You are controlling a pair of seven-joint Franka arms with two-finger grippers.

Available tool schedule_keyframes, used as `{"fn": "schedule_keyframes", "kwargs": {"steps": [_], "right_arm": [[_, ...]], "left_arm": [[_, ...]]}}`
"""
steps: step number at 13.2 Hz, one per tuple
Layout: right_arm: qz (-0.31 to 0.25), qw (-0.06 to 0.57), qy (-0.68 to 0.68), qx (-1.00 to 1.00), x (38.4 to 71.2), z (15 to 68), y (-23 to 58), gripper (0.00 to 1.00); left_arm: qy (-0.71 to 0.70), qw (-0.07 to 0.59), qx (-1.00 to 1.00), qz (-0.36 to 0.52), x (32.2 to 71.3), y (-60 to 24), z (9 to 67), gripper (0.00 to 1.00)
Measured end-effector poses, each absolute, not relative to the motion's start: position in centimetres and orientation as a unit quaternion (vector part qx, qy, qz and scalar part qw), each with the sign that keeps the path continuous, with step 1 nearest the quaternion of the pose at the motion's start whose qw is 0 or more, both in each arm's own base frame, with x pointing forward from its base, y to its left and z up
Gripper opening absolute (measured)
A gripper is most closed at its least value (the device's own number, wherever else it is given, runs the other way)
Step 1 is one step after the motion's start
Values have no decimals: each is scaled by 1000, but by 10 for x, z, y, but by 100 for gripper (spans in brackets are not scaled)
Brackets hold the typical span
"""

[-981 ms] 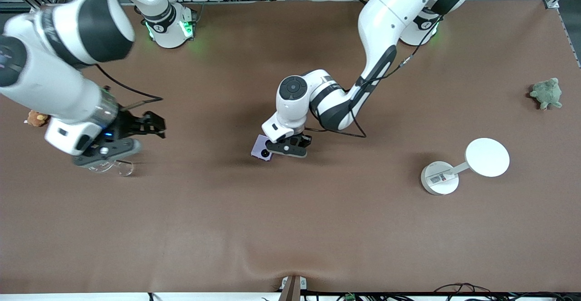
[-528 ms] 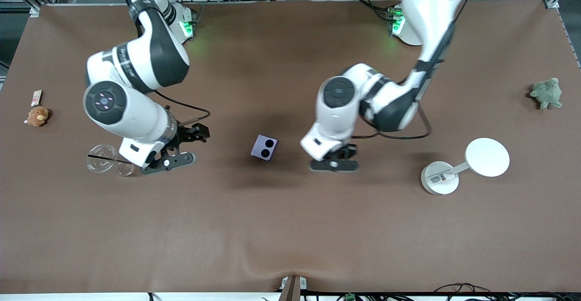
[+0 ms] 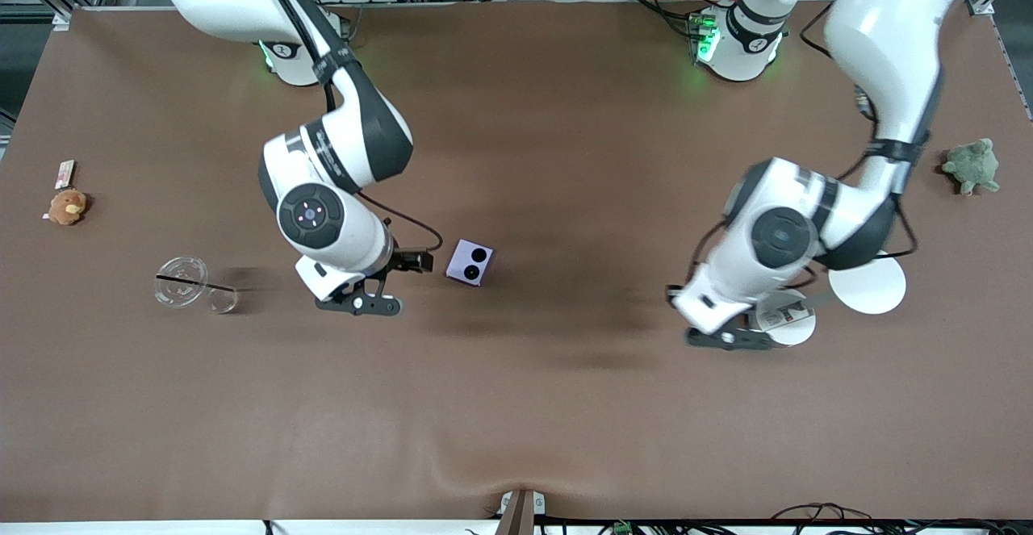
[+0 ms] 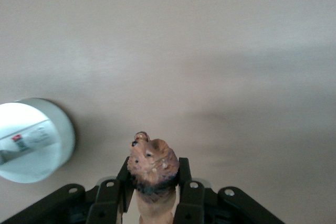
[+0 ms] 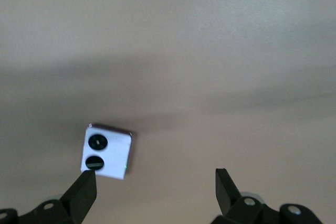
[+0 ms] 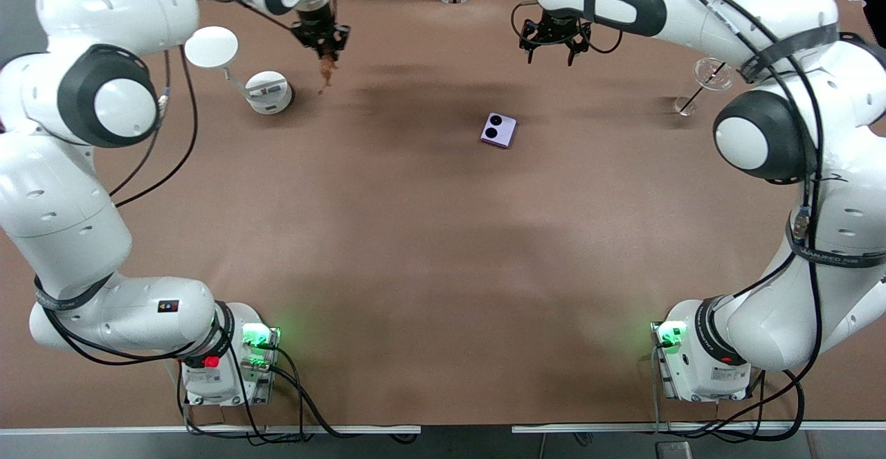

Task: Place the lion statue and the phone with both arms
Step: 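Carry the lion toward the lamp while the right gripper reaches the phone, then grasp the white phone with the right gripper while the left gripper lowers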

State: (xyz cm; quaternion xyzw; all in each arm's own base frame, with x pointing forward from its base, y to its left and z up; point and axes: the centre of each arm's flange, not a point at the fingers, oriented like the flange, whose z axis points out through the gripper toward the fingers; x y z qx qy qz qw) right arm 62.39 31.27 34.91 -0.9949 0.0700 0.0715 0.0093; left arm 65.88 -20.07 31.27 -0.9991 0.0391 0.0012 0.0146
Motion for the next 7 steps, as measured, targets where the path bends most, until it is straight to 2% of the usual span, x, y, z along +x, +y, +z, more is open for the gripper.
{"fn": "schedule_keyframes", "kwargs": {"steps": [3,7], "right_arm": [[78,23,120,-989,624,318,330,100],[78,18,113,-990,607,286,369,100]], "left_arm": [[41,14,-999,9,660,-177,285,37],[51,0,-999,-9,669,-158,255,37]]}}
